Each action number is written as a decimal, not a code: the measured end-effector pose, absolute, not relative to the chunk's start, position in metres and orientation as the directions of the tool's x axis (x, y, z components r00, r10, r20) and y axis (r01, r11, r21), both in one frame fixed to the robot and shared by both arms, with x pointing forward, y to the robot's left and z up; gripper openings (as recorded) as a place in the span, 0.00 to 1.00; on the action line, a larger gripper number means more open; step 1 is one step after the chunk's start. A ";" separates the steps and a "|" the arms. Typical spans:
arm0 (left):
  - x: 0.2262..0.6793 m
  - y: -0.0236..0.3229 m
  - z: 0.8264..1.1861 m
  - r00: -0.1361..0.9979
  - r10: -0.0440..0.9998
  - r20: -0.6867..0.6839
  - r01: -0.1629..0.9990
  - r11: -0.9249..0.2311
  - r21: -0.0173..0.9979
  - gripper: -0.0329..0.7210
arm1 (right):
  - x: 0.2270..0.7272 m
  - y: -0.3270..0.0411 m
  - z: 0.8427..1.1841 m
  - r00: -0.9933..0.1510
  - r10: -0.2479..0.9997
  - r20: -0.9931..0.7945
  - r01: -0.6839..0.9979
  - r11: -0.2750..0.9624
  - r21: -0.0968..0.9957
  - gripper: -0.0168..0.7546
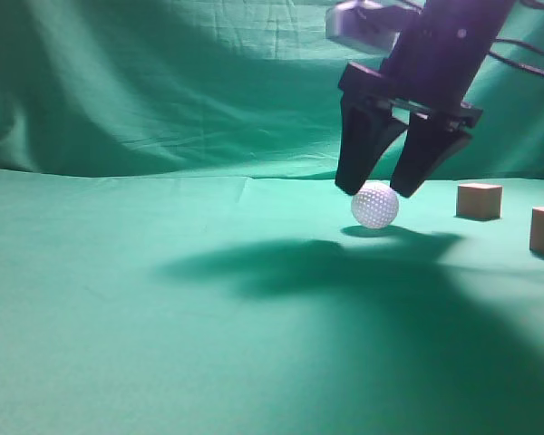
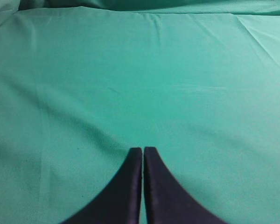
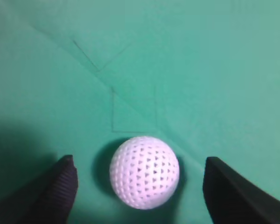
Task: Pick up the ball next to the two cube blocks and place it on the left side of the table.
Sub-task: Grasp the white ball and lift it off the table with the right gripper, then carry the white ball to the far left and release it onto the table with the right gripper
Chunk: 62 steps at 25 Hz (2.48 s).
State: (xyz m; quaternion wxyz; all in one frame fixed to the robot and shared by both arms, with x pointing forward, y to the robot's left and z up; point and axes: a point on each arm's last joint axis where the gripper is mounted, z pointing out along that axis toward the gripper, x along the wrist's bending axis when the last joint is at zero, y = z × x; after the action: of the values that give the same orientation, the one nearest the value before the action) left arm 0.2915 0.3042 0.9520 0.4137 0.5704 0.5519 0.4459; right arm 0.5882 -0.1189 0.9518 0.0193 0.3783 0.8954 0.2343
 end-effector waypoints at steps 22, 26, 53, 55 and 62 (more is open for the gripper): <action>0.291 0.304 0.952 -0.007 0.999 0.052 0.261 -0.049 0.964 0.04 | 0.606 0.004 1.031 -0.828 0.559 0.050 0.385 0.502 0.774 0.44; 0.291 0.304 0.952 -0.007 0.999 0.052 0.261 -0.049 0.964 0.04 | 0.600 0.066 1.024 -0.866 0.499 0.025 0.295 0.470 0.832 0.44; 0.291 0.304 0.952 -0.007 0.999 0.052 0.261 -0.049 0.964 0.04 | 0.590 0.168 0.948 -0.934 0.358 -0.008 0.173 0.472 0.864 0.68; 0.291 0.304 0.952 -0.007 0.999 0.052 0.261 -0.049 0.964 0.04 | 0.593 0.153 0.983 -0.949 0.314 0.008 0.172 0.498 0.850 0.48; 0.291 0.304 0.952 -0.007 0.999 0.052 0.261 -0.049 0.964 0.04 | 0.584 0.066 1.100 -0.910 0.392 0.135 0.368 0.613 0.699 0.02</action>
State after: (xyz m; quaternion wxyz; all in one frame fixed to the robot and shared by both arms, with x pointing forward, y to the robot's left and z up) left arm 0.2915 0.3042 0.9520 0.4137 0.5704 0.5519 0.4459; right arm 0.5839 0.0665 1.1003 0.0157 0.2115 0.8979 0.3857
